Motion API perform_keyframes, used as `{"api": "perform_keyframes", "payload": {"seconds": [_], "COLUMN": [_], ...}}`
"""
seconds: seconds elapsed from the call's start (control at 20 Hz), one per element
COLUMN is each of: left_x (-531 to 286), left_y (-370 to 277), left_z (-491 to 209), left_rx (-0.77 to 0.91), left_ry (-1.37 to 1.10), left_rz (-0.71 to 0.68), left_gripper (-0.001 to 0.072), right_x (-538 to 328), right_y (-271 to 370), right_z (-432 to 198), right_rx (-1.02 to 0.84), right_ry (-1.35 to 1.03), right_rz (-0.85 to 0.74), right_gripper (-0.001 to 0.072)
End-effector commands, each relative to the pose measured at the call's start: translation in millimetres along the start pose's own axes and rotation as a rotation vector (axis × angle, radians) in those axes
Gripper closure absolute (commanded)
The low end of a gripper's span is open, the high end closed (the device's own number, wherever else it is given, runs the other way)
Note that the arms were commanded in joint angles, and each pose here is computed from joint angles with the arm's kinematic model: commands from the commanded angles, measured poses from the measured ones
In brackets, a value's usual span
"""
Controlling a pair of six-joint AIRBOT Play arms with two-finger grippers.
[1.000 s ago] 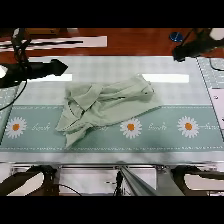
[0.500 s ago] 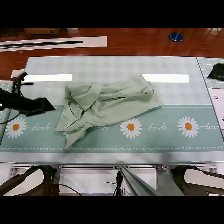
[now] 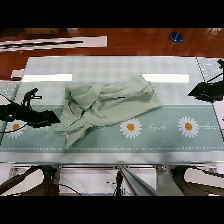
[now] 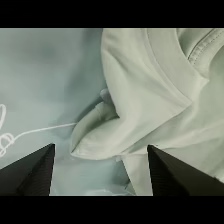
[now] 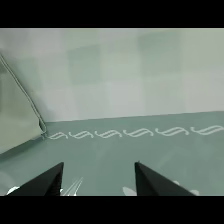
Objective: Fold the shirts.
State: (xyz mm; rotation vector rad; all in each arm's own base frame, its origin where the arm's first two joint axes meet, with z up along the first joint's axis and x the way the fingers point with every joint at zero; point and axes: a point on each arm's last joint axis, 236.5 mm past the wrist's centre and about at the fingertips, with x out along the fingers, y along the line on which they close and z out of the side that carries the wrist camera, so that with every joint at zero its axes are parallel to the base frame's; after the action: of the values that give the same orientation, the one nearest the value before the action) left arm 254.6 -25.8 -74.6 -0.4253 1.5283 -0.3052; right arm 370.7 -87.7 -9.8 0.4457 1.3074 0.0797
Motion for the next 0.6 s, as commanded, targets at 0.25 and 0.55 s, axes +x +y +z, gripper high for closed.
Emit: {"api": "perform_keyframes", "payload": {"seconds": [0.25,0.55], "left_x": [51,52], "left_y": [-23,-34], "left_z": [-9,-29], "left_rx": [0.152,0.209], "left_ry": [0.131,0.222], "left_rz": [-0.018,-0.052], "left_gripper": [0.0455,0.0681], "right_x": [6,12], "right_y": [28,46], "right_z": [2,-1], "right_rx": [0.032,0.044], "right_ry": [-0.024,-0.019], "right_rz": [0.134,0.228], "right_gripper": [0.0185,0.0185]}}
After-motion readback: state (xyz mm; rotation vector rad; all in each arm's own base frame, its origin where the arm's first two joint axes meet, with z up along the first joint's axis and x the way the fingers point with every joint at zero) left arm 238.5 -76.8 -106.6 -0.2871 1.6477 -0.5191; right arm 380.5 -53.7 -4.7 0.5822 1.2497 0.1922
